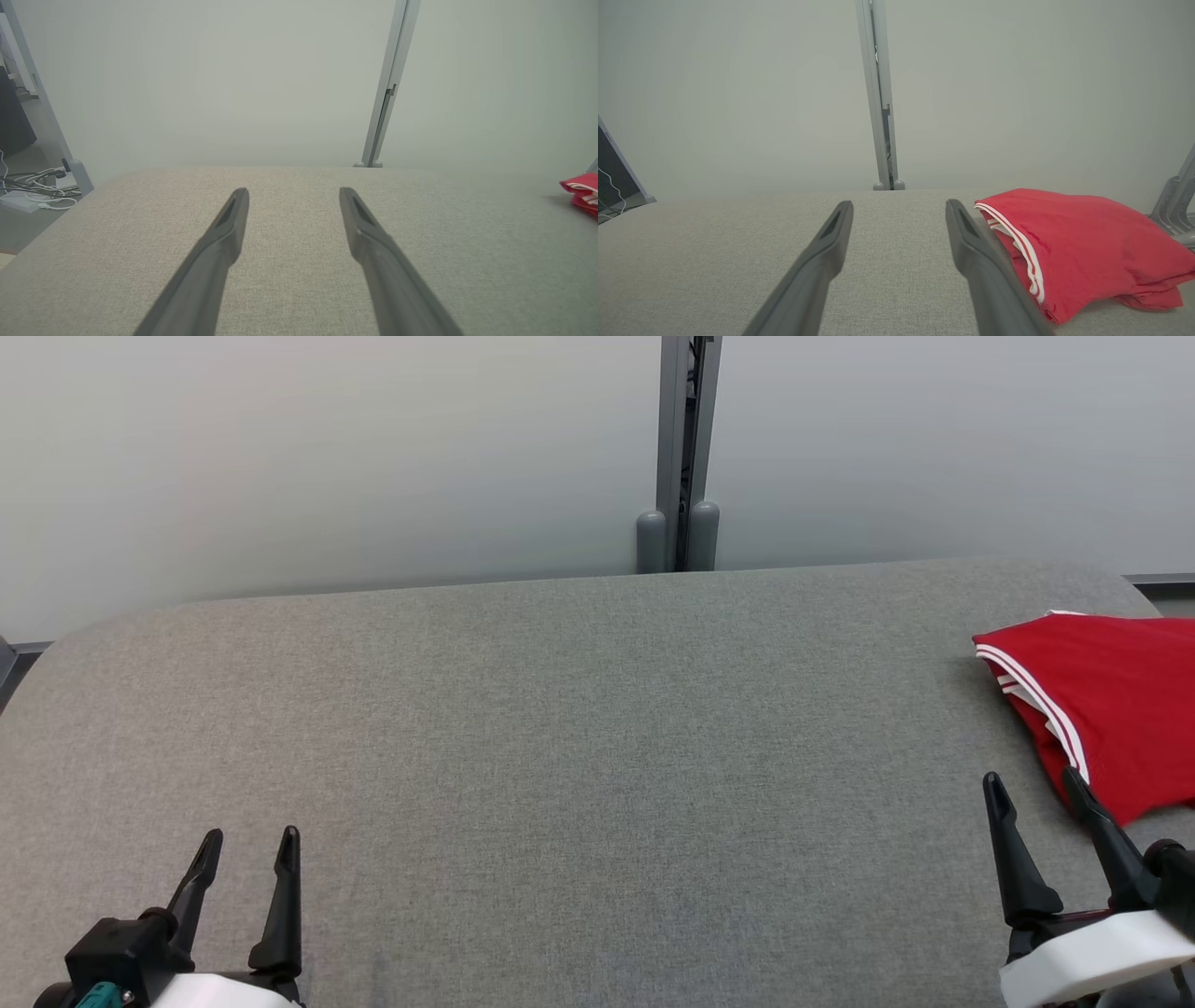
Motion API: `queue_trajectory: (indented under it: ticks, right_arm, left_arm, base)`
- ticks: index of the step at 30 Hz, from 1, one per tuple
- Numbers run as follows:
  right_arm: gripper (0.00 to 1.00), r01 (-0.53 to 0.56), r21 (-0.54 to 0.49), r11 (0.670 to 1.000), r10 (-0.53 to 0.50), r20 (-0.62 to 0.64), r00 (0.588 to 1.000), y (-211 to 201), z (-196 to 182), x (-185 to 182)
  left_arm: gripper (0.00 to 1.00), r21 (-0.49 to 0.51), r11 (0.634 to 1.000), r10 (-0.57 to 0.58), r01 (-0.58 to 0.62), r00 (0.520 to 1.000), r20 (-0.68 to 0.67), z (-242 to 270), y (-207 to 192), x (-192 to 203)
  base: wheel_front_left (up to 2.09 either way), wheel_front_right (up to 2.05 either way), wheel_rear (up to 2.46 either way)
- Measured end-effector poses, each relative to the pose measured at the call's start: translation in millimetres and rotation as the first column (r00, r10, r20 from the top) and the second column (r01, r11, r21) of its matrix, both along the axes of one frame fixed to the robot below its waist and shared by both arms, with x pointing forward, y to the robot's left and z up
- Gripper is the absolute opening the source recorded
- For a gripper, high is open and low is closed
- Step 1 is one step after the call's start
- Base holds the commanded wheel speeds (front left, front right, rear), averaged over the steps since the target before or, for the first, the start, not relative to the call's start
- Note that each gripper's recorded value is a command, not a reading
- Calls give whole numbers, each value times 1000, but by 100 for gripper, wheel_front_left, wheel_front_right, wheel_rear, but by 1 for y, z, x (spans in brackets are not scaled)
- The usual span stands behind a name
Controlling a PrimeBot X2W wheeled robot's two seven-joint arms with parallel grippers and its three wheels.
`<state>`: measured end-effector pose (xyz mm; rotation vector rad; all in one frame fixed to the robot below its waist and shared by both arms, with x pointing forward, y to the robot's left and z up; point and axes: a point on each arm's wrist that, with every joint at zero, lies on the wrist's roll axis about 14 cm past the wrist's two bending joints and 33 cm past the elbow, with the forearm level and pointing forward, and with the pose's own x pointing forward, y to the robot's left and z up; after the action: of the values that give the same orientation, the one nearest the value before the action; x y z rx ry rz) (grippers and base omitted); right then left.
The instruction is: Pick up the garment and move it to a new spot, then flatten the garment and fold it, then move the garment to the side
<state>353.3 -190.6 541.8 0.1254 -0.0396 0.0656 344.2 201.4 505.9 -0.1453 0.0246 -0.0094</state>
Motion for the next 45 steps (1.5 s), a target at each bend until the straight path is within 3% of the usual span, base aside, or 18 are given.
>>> queue_trajectory:
  ticks: [27,28,33,45]
  right_arm:
    - [100,-4,11,1000,4,-9,1000,3,-4,2]
    - [0,-5,11,1000,5,-9,1000,4,-4,2]
    - [0,-2,40,999,4,-69,998,6,-22,0]
    - [0,62,233,971,-25,-161,987,-13,-38,10]
  left_arm:
    - [100,4,1000,-1,1,1000,-4,-1,1,2]
    - [0,3,1000,-1,1,1000,-3,-1,1,2]
    - [0,-40,999,1,-4,998,-61,-20,-7,-6]
    - [0,-247,968,6,-29,996,-94,-28,-13,-3]
  base:
    - [0,0,0]
    - [0,0,0]
    - [0,0,0]
    - [0,0,0]
